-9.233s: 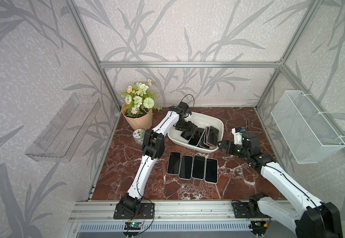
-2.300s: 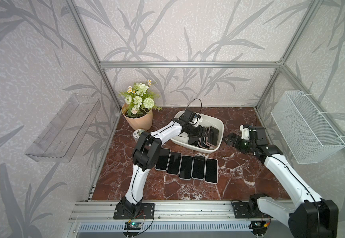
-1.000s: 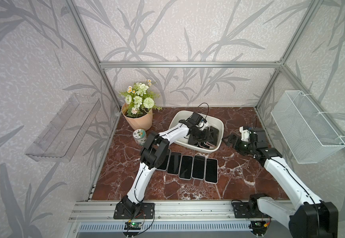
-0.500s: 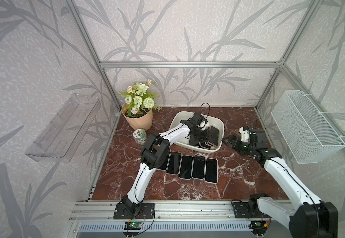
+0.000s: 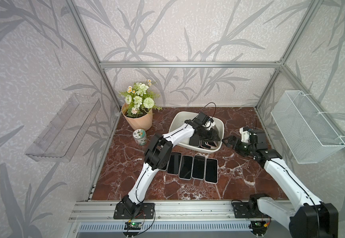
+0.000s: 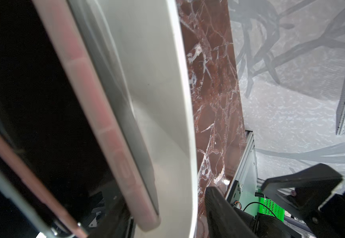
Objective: Take the phone out of the storage box
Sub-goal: Pick up the phone from the storage box, then place the phone at the center of the board.
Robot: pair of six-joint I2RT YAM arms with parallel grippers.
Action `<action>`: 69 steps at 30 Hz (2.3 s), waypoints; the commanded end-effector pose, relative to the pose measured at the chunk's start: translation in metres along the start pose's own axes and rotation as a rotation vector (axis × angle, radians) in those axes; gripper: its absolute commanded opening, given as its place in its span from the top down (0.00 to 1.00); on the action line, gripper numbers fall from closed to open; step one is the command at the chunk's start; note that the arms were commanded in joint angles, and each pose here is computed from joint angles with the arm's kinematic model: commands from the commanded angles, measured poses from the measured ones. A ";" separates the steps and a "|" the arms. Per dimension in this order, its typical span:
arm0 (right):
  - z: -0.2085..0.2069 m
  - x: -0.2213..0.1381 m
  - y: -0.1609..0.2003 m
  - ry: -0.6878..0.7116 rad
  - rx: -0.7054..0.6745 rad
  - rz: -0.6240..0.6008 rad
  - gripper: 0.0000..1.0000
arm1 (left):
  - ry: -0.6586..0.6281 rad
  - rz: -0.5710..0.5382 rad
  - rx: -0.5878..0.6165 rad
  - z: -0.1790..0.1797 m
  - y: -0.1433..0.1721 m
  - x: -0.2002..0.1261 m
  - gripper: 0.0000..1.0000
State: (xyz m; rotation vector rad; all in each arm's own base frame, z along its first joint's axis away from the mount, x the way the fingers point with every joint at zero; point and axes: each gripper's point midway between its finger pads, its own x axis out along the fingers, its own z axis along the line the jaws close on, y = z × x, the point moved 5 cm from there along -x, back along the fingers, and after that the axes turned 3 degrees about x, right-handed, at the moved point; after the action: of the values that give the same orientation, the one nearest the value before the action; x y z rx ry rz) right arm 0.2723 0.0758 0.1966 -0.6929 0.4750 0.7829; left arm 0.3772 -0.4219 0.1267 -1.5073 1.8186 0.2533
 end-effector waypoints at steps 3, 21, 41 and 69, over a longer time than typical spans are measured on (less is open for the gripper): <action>0.003 -0.005 -0.001 -0.016 -0.029 -0.020 0.01 | -0.054 0.041 0.018 0.007 0.000 0.009 0.44; 0.004 -0.012 -0.002 0.004 -0.047 -0.039 0.01 | -0.098 0.059 -0.004 0.026 -0.017 0.024 0.91; 0.038 -0.030 -0.021 -0.198 0.023 -0.055 0.01 | 0.252 -0.194 0.044 -0.072 -0.034 -0.097 0.94; 0.058 -0.015 -0.040 -0.069 0.023 0.046 0.01 | 0.412 -0.154 0.027 -0.110 0.027 -0.088 0.94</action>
State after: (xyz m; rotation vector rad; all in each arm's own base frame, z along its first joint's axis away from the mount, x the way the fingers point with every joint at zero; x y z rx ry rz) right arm 0.3001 0.0895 0.2546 -0.6176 0.4420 0.8437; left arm 0.3173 -0.4021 0.2119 -1.7862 2.0087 0.0454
